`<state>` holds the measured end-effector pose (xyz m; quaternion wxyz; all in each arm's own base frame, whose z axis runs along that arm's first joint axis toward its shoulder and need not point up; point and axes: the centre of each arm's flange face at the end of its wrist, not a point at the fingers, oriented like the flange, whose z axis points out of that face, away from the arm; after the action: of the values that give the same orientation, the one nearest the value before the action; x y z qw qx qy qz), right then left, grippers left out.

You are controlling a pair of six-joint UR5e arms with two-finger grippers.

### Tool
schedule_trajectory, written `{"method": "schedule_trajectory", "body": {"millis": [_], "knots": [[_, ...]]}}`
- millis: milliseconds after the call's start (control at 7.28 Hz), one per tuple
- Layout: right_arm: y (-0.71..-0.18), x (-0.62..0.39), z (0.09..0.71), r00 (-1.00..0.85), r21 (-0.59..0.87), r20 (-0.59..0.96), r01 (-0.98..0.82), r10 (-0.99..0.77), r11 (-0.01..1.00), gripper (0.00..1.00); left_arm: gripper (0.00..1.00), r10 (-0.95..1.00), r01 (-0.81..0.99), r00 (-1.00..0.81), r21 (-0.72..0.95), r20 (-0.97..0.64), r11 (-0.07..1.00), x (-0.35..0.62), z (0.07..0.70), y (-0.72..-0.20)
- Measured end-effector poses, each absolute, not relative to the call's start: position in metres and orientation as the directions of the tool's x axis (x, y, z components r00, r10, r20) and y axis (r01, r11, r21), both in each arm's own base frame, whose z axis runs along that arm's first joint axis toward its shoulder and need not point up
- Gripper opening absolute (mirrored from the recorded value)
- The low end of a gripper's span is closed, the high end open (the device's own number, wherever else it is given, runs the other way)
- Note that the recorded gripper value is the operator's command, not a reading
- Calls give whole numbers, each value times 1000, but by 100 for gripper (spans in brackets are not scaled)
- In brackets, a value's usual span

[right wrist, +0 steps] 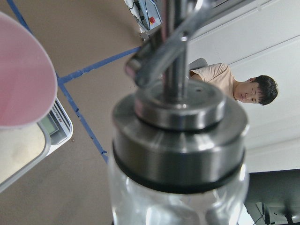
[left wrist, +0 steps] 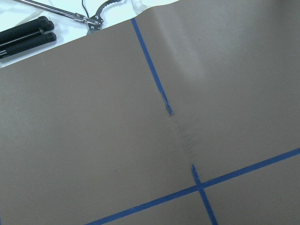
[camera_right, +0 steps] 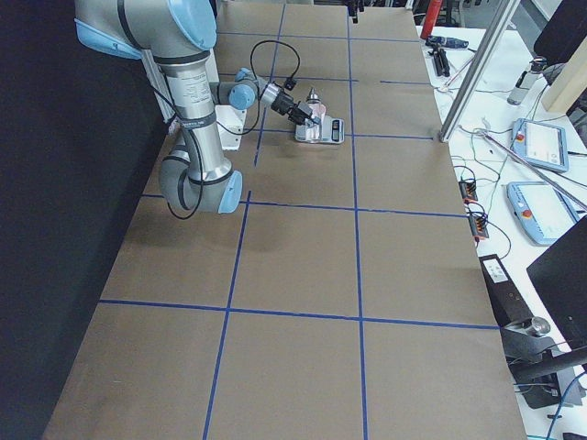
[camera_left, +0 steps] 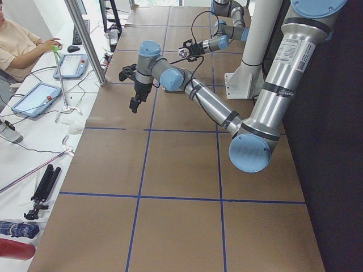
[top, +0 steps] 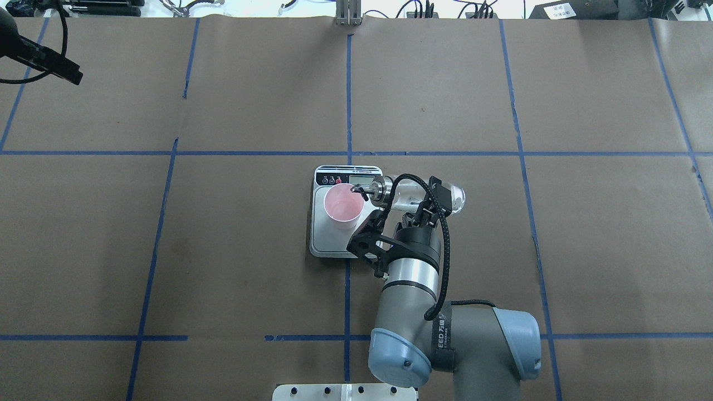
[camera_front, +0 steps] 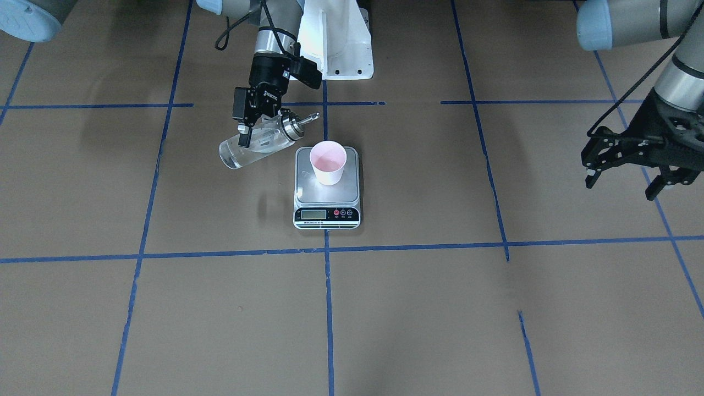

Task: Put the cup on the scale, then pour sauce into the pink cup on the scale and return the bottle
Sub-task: 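Lift the bottle with the right gripper and carry it beside the pink cup, then tilt the bottle spout over the pink cup with the right gripper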

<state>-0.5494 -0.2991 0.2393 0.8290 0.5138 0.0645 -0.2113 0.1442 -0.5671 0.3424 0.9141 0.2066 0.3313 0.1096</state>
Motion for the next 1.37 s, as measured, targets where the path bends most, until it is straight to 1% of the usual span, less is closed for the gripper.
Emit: {"method": "schedule_trajectory", "body": {"millis": [412,824,1373], "knots": [[-306,-557,250,842,777,-463,536,-276,332,0,95,350,-88,761,447,-546,890,136,365,-567],[-311,-561,253,778,722,-563,627,-277,293,0,96,352,-93,762,446,-544,890,136,369,-567],[-325,-584,252,718,663,-648,696,-255,276,0,97,354,-94,762,448,-542,889,136,370,-567]]}}
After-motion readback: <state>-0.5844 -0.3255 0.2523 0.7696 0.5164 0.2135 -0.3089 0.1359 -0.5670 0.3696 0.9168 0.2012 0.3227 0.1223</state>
